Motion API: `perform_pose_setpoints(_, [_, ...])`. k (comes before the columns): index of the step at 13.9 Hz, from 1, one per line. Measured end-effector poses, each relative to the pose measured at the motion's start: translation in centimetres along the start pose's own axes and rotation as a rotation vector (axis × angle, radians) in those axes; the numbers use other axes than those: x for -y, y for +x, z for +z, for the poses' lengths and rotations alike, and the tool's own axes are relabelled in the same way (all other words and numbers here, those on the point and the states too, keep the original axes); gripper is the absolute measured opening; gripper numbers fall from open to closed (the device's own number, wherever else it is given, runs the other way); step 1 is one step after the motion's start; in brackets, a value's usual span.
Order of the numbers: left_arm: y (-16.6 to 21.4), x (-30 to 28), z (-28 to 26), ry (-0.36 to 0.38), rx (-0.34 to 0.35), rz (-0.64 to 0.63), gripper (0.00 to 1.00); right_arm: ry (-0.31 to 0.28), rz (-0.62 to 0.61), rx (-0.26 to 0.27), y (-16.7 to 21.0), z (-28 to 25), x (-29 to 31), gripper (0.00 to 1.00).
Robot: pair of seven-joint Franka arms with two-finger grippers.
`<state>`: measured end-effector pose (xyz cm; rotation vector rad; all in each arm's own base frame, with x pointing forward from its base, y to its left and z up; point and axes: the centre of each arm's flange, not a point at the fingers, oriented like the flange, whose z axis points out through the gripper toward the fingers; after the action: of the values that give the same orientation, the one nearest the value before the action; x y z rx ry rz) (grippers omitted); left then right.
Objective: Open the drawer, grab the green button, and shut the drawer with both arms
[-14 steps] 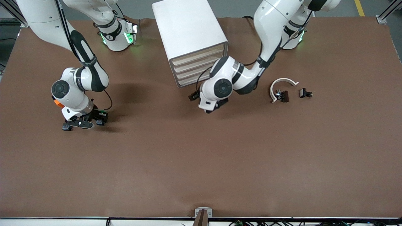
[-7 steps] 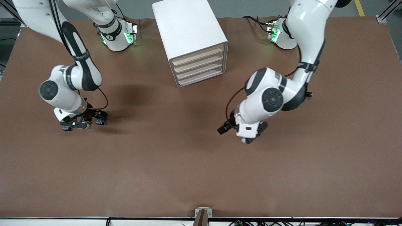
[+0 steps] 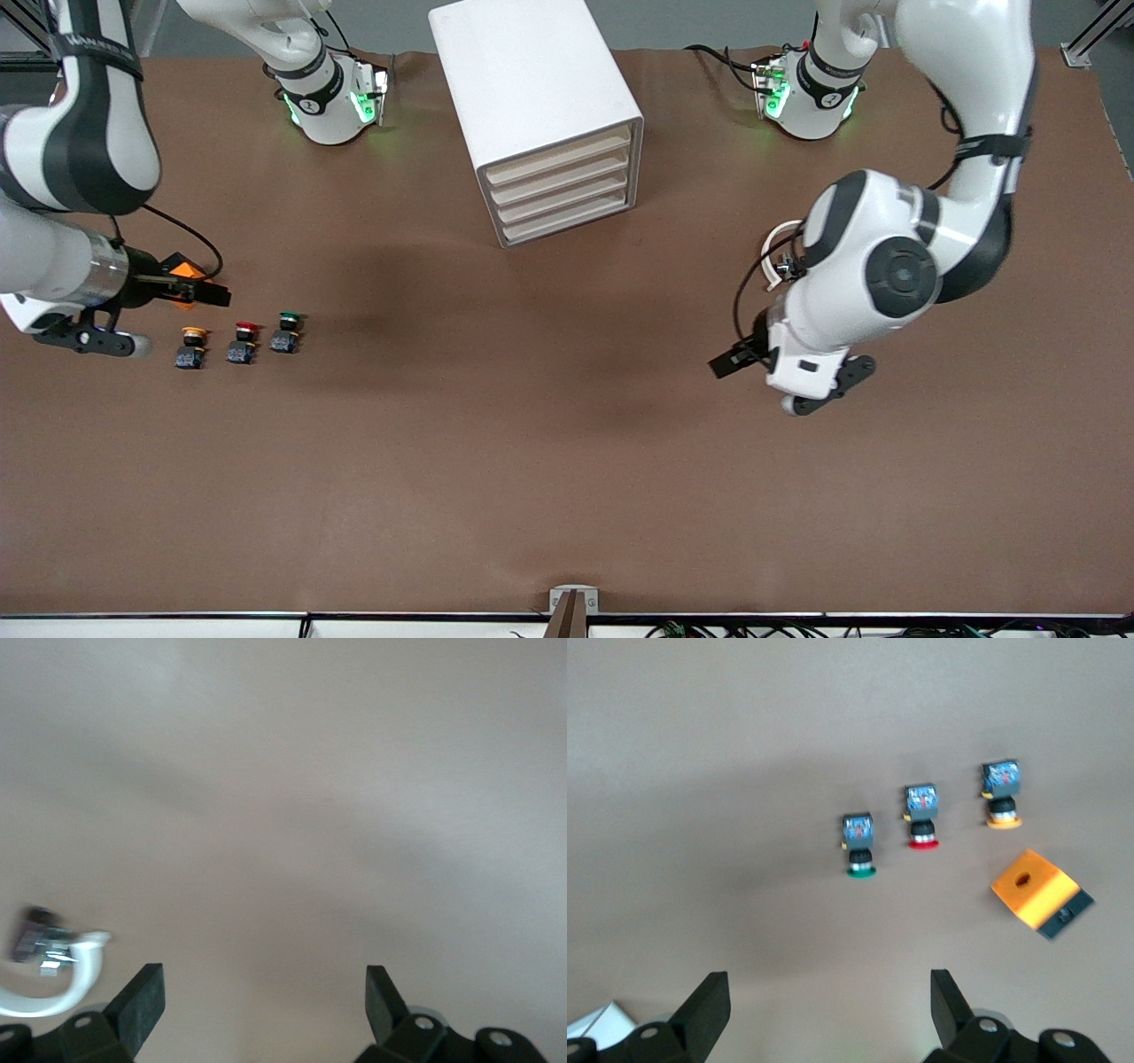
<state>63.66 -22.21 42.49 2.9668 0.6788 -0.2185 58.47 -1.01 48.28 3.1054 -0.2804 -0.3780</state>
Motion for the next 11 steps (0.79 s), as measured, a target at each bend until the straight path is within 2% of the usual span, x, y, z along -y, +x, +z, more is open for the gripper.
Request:
perform_pose_setpoints(3, [2.3,6.4,-4.5,0.023,0.034,0.121,1.00,-0.002,-0.002,0.013,-1.7,-5.8,0.0,1.00])
perform_pose_setpoints(6, [1.7,8.9,-7.1,0.038,0.051,0.211,1.00,0.003,-0.007,-0.021,-3.2,-10.2,0.0,1.00])
perform_pose_setpoints(8, [0.8,11.1,-8.9,0.054,0.056,0.267,1.00,0.005,-0.008,-0.037,-3.4,-11.1,0.0,1.00])
perform_pose_setpoints(11, [-0.2,18.2,-12.8,0.054,0.054,0.351,1.00,0.005,-0.007,-0.041,-3.1,-10.9,0.1,1.00])
